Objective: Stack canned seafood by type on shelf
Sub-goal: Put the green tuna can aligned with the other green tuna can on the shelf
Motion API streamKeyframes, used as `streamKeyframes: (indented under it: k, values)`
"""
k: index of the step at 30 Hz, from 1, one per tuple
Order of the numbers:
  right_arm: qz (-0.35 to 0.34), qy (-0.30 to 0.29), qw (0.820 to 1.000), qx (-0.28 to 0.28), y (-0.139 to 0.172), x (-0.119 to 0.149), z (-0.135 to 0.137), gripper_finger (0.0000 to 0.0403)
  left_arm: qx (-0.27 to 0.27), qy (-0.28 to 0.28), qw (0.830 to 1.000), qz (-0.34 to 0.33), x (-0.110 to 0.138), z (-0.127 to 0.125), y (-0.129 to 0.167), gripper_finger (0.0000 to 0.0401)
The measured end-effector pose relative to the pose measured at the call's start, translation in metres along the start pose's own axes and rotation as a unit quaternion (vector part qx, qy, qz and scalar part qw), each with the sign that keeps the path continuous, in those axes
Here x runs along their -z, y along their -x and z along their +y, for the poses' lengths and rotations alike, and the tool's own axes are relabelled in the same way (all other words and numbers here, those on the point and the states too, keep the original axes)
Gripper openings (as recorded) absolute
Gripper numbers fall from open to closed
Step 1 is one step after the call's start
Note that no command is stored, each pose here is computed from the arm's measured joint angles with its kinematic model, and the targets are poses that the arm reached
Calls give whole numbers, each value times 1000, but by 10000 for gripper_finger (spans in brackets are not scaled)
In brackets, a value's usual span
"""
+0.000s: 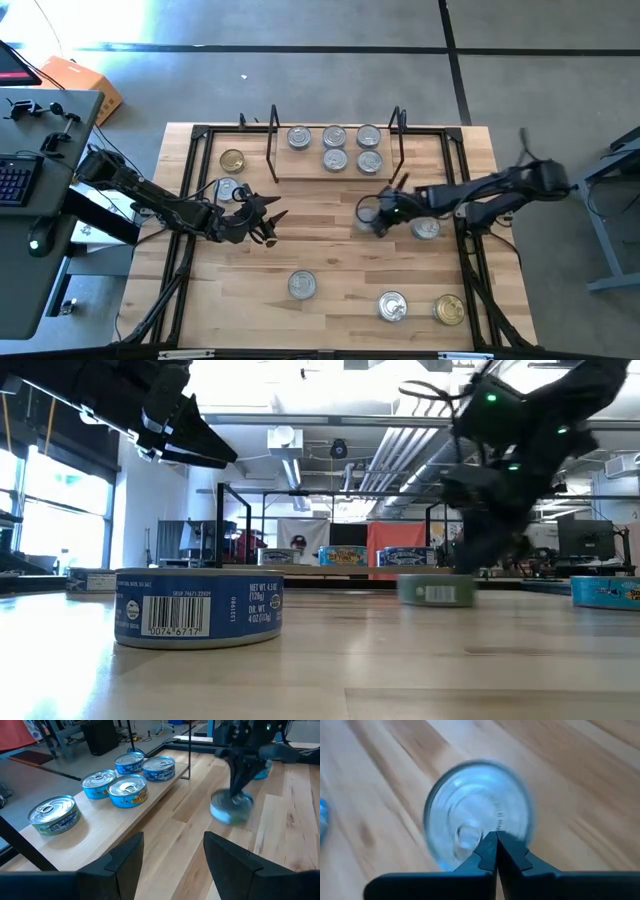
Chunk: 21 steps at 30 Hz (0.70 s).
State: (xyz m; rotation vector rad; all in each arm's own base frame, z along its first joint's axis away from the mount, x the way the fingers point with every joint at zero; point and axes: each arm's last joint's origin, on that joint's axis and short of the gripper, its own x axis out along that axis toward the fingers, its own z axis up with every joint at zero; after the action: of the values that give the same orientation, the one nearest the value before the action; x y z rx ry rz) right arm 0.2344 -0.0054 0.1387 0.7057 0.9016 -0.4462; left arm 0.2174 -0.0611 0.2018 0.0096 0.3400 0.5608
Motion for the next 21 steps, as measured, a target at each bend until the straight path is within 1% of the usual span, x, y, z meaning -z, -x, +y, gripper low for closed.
streamKeyframes:
  k: [3, 6, 8, 10, 13, 16, 18, 19, 21]
  values:
    - [-25, -5, 1000, -11, -23, -10, 18, 0, 0, 0, 1000, 0, 0, 0, 0, 197]
    - [-66, 7, 998, -16, -49, -24, 43, 0, 5, -4, 1000, 2, 0, 0, 0, 197]
    - [-94, 46, 994, -25, -65, -35, 62, 0, 18, -5, 1000, 6, 0, -1, 0, 197]
    - [-106, 102, 988, -37, -75, -47, 83, 0, 28, -4, 1000, 9, 1, -2, 0, 197]
    - [-127, 166, 977, -38, -79, -66, 107, 0, 56, -4, 998, 18, 1, -3, 0, 197]
    - [-176, 208, 962, -30, -68, -83, 128, 0, 96, -8, 995, 34, 4, -7, -1, 197]
    - [-194, 224, 955, -8, -61, -89, 132, 0, 135, -14, 989, 53, 8, -12, -3, 197]
    - [-194, 232, 953, 5, -60, -89, 131, 0, 157, -18, 985, 64, 11, -15, -5, 196]
    - [-173, 239, 955, 25, -62, -88, 125, 0, 199, -31, 975, 90, 21, -23, -10, 190]
